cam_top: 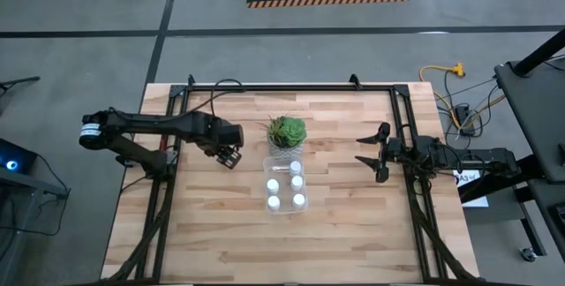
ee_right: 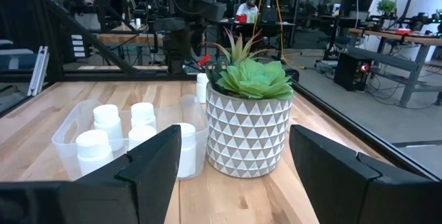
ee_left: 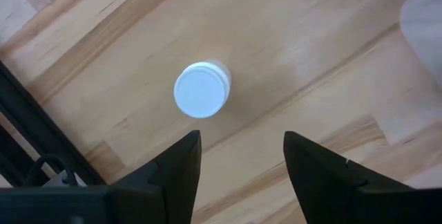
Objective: Pick and place pill bottles into a basket
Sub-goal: Put the pill bottle into the bin
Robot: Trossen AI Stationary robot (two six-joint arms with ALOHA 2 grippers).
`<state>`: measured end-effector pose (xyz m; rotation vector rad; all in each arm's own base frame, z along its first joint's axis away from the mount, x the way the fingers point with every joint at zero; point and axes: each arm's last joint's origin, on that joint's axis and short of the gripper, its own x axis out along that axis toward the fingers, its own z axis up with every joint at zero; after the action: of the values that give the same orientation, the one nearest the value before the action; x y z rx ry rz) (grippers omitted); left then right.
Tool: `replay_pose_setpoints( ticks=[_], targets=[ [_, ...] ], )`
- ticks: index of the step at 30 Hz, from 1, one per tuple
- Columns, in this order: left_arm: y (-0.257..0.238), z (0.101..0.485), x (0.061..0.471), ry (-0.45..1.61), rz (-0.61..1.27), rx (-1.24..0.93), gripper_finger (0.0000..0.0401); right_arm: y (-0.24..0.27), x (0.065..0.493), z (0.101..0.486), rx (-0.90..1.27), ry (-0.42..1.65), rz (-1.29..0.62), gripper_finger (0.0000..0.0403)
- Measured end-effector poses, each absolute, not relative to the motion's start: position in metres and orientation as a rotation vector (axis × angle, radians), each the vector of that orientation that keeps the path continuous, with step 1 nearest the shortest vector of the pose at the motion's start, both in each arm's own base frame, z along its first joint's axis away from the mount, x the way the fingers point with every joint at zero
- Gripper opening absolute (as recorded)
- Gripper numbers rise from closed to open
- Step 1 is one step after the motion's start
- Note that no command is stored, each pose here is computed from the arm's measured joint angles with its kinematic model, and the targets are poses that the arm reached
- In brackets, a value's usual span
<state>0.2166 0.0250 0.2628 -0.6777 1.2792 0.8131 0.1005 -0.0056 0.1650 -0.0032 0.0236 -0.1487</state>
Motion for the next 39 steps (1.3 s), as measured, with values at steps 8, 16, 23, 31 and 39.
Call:
replay_pose_setpoints(
  ticks=[8, 16, 23, 31, 39],
  targets=[
    [0.025, 0.263, 0.216, 1.281, 0.817, -0.679, 0.0247, -0.006, 0.101, 0.165, -0.004, 0.024, -0.149, 0.026],
    [0.027, 0.262, 0.208, 1.318, 0.907, -0.6, 0.0306, -0.006, 0.101, 0.165, -0.004, 0.024, -0.149, 0.026],
    [0.027, 0.262, 0.211, 1.31, 0.881, -0.618, 0.0318, -0.006, 0.101, 0.165, -0.002, 0.024, -0.149, 0.026],
    [0.034, 0.247, 0.213, 1.316, 0.807, -0.687, 0.0319, -0.006, 0.101, 0.165, -0.003, 0.024, -0.149, 0.026],
    [0.04, 0.229, 0.204, 1.385, 0.825, -0.67, 0.0319, -0.006, 0.101, 0.165, -0.004, 0.024, -0.149, 0.026]
  ],
)
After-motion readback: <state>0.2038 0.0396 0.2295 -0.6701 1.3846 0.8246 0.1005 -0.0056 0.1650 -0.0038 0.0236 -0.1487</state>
